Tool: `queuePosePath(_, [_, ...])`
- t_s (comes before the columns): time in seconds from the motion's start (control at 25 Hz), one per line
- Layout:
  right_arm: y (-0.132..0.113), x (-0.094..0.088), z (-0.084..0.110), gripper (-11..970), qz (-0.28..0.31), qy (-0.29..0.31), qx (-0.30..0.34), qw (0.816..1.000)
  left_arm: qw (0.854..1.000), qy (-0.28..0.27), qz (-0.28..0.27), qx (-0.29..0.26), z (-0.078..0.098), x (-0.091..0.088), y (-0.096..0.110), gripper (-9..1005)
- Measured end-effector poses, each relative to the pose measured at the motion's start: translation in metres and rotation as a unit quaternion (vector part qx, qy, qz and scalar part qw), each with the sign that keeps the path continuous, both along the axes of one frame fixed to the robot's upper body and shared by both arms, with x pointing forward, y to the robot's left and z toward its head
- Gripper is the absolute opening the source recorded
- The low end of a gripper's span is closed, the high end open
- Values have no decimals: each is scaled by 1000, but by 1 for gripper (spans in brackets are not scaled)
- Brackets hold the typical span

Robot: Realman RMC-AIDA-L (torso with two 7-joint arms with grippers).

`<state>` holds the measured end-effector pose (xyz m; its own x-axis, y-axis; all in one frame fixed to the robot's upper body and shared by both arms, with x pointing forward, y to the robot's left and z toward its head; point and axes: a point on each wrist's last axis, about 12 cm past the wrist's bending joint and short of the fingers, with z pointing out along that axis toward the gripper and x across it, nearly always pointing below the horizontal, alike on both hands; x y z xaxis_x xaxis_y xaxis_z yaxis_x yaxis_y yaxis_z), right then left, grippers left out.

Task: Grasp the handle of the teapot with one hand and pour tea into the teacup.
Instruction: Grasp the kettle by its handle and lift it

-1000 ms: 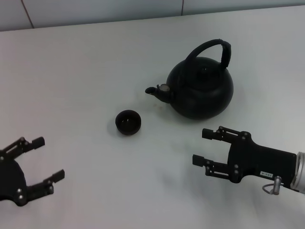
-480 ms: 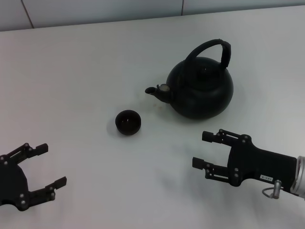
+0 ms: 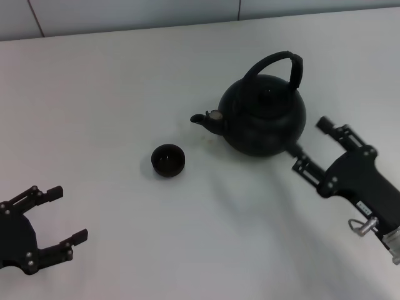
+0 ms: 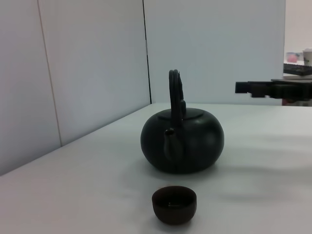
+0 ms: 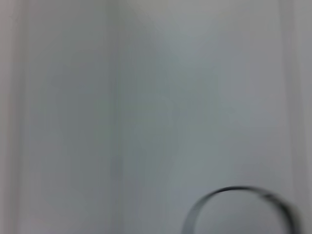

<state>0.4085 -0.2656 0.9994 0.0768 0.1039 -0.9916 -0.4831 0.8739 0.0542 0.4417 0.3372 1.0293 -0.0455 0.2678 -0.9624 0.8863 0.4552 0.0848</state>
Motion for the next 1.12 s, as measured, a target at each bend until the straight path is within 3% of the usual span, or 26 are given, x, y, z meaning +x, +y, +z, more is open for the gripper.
queuePosePath(0.36, [3,-6,-6,736,-123,6,-11,992,1000,-1,2,-3,1,0,0,863])
queuePosePath(0.72, [-1,1,-4,736,-119,1,-22,993,1000,-2,2,-7,1,1,-1,863])
queuePosePath(1.12, [-11,42,2,736,-94,5,-37,995,1000,-3,4,-20,0,1,-8,864])
